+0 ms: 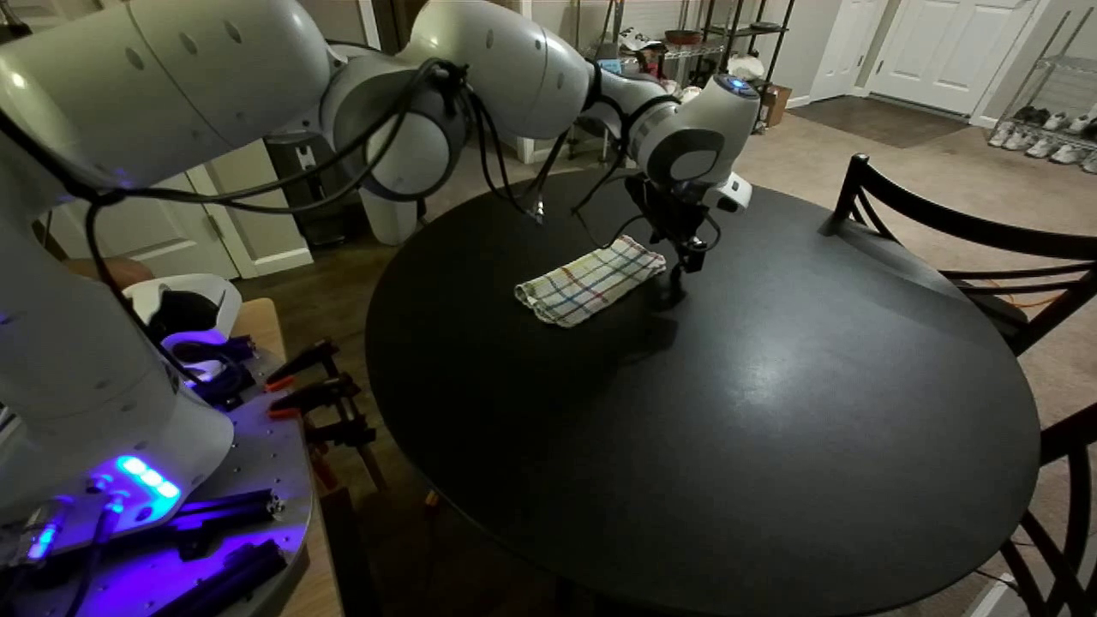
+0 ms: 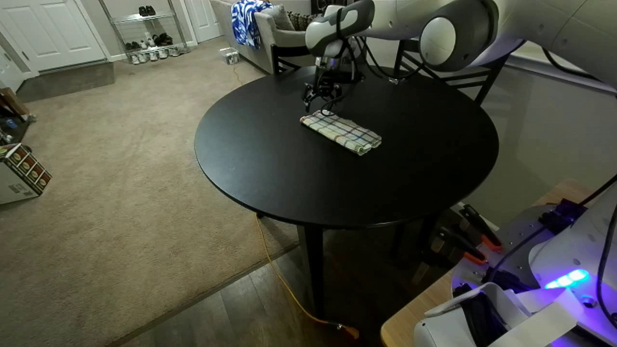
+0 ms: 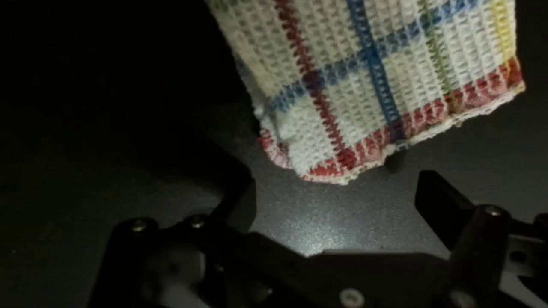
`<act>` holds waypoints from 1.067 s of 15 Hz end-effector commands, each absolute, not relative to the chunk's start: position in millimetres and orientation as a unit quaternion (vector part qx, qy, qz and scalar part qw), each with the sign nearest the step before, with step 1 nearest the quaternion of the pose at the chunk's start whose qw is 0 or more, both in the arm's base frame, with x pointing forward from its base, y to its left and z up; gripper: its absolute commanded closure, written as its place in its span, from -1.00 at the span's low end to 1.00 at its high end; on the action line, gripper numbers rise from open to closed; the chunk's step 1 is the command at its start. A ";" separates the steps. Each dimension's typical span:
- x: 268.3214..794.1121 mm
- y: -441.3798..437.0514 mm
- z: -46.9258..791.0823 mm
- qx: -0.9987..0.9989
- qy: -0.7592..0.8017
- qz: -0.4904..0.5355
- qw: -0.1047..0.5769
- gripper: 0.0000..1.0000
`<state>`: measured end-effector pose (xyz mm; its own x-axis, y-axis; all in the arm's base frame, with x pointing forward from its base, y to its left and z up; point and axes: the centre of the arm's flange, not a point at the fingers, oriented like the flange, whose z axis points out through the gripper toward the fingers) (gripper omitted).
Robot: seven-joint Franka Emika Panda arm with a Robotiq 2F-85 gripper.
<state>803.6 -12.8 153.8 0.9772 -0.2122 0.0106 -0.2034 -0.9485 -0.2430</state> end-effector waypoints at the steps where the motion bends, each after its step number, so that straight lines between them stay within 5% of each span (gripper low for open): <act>1: 795.2 -22.7 154.8 -0.985 0.122 -0.033 0.118 -1.00; 16: 763.0 -45.0 160.7 -0.985 0.086 0.005 0.148 -1.00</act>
<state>801.8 -38.6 154.1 0.9767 -0.2146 0.0091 -0.2054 -0.9457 -0.2519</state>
